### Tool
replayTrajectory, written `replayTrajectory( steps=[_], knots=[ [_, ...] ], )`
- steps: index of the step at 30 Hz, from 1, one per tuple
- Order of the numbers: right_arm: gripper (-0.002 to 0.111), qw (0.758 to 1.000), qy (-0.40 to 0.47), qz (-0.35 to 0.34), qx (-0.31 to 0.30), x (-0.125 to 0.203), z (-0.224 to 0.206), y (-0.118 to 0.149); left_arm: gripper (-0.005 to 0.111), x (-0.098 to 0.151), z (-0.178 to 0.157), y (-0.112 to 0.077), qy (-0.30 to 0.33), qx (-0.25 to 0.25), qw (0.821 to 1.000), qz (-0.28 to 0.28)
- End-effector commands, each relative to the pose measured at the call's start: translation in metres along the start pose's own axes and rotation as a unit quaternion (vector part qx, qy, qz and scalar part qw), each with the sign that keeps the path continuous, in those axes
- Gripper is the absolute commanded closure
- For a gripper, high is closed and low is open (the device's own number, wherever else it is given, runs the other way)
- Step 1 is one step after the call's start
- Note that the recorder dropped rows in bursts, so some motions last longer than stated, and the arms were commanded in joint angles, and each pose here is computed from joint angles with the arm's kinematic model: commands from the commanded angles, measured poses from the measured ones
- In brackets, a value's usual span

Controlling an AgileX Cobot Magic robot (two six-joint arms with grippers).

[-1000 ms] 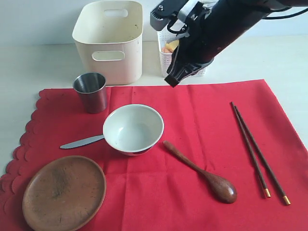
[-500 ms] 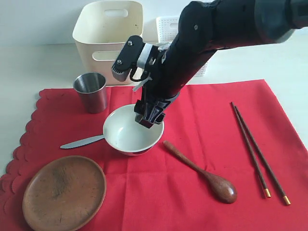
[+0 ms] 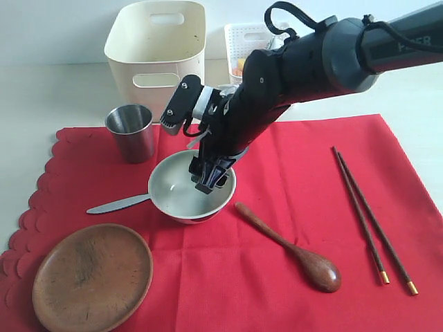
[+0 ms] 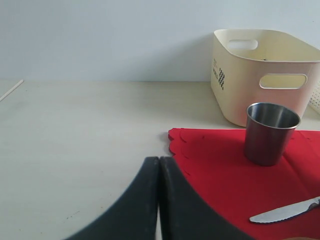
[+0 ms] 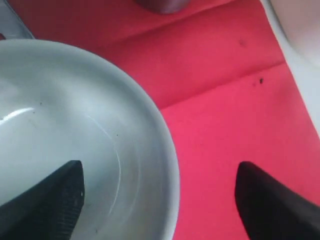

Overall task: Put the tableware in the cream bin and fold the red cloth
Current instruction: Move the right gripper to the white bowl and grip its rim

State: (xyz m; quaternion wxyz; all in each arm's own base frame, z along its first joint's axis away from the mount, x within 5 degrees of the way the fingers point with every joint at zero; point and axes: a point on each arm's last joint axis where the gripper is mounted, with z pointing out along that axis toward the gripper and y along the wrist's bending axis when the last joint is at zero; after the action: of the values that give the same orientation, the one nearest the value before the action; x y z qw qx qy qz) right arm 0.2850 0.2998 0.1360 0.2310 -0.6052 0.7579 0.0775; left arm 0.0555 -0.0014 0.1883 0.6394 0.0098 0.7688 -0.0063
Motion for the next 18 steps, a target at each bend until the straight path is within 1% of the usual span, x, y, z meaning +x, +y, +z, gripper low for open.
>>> replayTrajectory(
  steps=[1, 3, 7, 13, 15, 18],
  knots=[
    [0.044, 1.0, -0.005, -0.007, 0.007, -0.0025, 0.0012, -0.0019, 0.104, -0.0016, -0.0007, -0.0002, -0.007, 0.002, 1.0, 0.0],
    [0.057, 1.0, -0.005, -0.007, 0.007, -0.0025, 0.0012, -0.0019, 0.104, -0.0016, -0.0007, -0.0002, -0.007, 0.002, 1.0, 0.0],
    [0.076, 1.0, -0.005, -0.007, 0.007, -0.0025, 0.0012, -0.0019, 0.104, -0.0016, -0.0007, -0.0002, -0.007, 0.002, 1.0, 0.0],
    [0.1, 1.0, -0.004, -0.009, 0.007, -0.0024, 0.0012, -0.002, 0.104, -0.0016, -0.0007, -0.0002, -0.007, 0.002, 1.0, 0.0],
    [0.107, 1.0, -0.004, -0.01, 0.008, -0.0024, 0.0012, -0.0021, 0.104, -0.0016, -0.0007, -0.0002, -0.007, 0.002, 1.0, 0.0],
    [0.108, 1.0, -0.004, -0.01, 0.008, -0.0024, 0.0012, -0.0021, 0.104, -0.0016, -0.0007, -0.0002, -0.007, 0.002, 1.0, 0.0]
  ],
)
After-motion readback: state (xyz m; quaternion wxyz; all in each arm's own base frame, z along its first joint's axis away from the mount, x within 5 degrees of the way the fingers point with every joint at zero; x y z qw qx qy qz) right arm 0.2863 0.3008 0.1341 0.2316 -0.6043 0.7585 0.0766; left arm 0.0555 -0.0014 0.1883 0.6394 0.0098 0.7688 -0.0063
